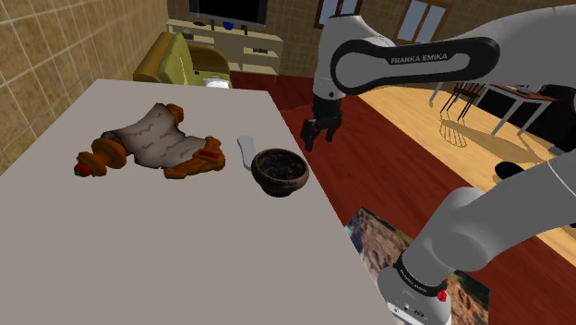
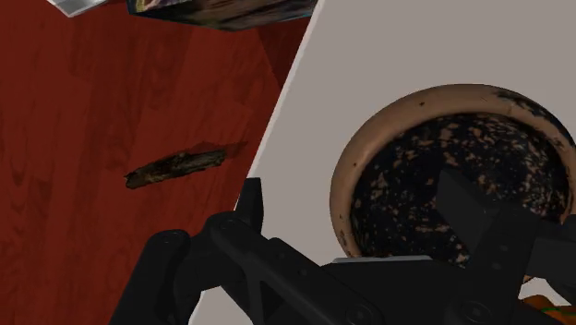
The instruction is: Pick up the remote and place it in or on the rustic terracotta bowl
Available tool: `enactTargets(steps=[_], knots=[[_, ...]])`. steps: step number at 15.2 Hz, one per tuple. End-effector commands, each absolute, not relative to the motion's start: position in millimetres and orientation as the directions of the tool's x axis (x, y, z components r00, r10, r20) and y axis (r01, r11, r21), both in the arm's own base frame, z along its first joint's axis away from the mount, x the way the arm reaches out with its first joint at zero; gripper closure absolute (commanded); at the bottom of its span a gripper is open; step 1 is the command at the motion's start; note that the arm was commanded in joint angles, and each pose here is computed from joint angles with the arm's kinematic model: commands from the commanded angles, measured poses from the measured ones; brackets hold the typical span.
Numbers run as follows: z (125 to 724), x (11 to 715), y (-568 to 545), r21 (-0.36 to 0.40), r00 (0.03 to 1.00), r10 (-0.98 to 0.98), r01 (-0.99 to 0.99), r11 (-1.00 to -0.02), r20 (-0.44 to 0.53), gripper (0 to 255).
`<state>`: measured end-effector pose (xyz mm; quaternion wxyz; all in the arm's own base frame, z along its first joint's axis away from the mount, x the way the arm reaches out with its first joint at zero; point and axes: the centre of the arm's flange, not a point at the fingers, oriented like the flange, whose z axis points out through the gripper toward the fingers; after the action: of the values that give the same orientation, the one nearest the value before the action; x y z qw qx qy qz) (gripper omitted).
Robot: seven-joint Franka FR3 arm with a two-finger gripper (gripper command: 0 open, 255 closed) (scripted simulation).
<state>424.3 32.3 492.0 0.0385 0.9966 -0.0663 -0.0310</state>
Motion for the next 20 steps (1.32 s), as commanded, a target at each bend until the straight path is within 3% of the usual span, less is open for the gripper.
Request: enactTargets(steps=[1, 20], knots=[[480, 446, 40, 0.075, 0.985, -0.168, -0.164, -0.984, -0.049, 0], [380, 664, 60, 0.022, 0.889, -0.458, -0.458, -0.889, 0.005, 0]])
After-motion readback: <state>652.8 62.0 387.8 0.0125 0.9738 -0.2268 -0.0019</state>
